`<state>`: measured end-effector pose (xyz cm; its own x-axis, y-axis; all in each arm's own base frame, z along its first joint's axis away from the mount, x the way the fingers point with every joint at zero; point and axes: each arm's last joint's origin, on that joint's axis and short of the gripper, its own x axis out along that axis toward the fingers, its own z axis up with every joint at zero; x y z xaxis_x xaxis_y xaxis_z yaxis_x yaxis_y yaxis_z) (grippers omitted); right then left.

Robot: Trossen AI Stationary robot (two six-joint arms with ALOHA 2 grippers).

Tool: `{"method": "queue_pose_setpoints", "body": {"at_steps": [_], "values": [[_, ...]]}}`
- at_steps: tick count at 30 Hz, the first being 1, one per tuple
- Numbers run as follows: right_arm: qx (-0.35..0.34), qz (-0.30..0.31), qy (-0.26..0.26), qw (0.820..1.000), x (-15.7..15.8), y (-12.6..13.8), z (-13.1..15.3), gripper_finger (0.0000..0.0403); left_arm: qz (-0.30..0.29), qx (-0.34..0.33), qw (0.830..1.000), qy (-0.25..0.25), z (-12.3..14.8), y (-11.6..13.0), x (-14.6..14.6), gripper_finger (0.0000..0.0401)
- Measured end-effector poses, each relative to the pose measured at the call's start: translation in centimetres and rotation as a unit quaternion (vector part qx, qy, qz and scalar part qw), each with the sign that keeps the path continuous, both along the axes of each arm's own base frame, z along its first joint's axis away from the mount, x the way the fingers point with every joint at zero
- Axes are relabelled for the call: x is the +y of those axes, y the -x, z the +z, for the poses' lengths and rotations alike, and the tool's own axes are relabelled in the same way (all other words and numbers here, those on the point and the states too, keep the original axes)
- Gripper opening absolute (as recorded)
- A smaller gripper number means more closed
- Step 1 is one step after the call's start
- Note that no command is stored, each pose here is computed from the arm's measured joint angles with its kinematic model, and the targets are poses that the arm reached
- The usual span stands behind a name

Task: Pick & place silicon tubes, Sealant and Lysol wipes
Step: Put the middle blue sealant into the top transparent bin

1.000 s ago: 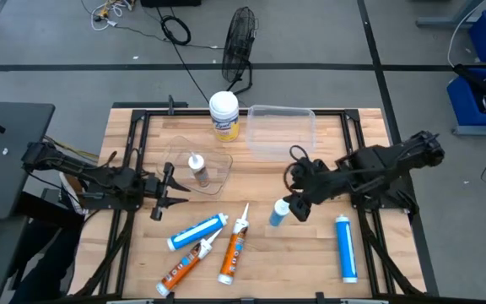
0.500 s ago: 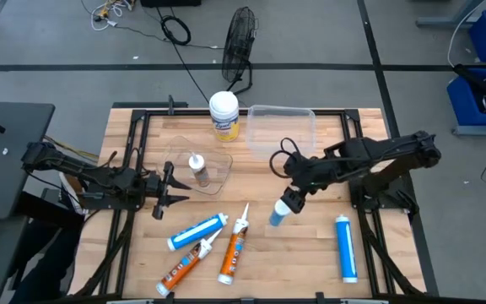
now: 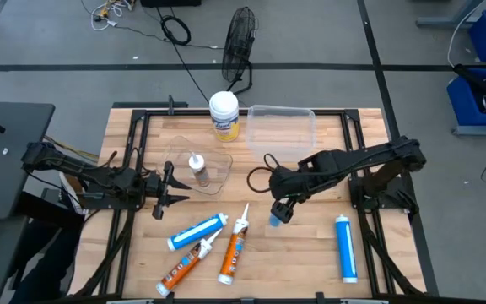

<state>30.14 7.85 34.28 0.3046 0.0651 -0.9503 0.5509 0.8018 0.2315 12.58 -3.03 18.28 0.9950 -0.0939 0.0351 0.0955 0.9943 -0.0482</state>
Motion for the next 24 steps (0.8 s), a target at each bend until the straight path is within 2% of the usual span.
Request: {"method": "queue_pose_setpoints", "body": {"at_steps": [10,24], "values": [[-0.003,0.014,-0.012,1.0,0.7,-0.2,-0.2,0.0373,0.0,0.001,1.0,-0.001,0.0,0.0,0.0,0.0142],[-0.051,0.042,-0.022,0.998,1.5,-0.9,0.2,0.0373,0.0,0.005,1.0,-0.002,-0.1,0.0,0.0,0.0142]]}}
